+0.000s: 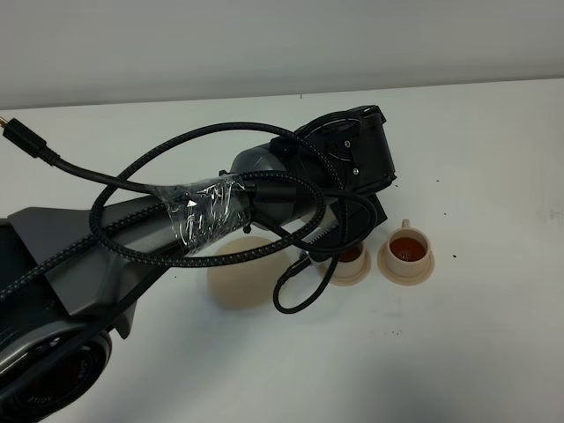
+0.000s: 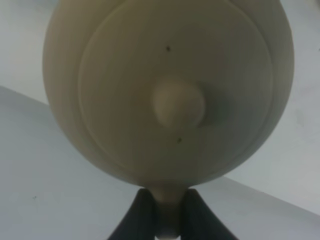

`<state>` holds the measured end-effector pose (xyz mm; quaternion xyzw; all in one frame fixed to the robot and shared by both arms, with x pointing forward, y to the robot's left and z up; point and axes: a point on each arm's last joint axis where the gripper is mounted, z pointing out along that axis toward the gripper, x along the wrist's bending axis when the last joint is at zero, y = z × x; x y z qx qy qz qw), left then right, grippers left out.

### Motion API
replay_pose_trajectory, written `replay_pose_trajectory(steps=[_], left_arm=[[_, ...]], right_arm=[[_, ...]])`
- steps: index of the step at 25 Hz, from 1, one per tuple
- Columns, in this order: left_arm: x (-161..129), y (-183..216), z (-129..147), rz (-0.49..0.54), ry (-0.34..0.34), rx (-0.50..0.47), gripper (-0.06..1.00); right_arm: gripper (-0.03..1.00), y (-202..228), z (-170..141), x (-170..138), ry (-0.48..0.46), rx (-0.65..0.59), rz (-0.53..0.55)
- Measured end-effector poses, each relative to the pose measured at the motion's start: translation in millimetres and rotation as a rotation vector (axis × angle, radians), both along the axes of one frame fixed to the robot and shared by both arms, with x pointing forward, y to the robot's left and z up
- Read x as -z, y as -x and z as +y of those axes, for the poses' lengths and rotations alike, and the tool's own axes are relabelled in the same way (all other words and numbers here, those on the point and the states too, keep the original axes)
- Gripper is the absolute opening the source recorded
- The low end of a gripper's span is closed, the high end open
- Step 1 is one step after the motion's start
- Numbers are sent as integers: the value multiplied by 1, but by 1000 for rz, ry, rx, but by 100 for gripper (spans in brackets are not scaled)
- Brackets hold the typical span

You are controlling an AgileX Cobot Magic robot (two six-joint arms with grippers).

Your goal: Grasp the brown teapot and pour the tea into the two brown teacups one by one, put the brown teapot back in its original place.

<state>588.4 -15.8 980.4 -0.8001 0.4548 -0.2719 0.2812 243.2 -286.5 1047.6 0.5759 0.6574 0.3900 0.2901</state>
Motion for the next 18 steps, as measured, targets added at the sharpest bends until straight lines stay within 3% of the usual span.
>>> replay_pose_trajectory(steps=[18], left_arm=[[-1, -1, 0, -17, -15, 9, 13]], right_arm=[[24, 0, 0, 0, 0, 0, 0]])
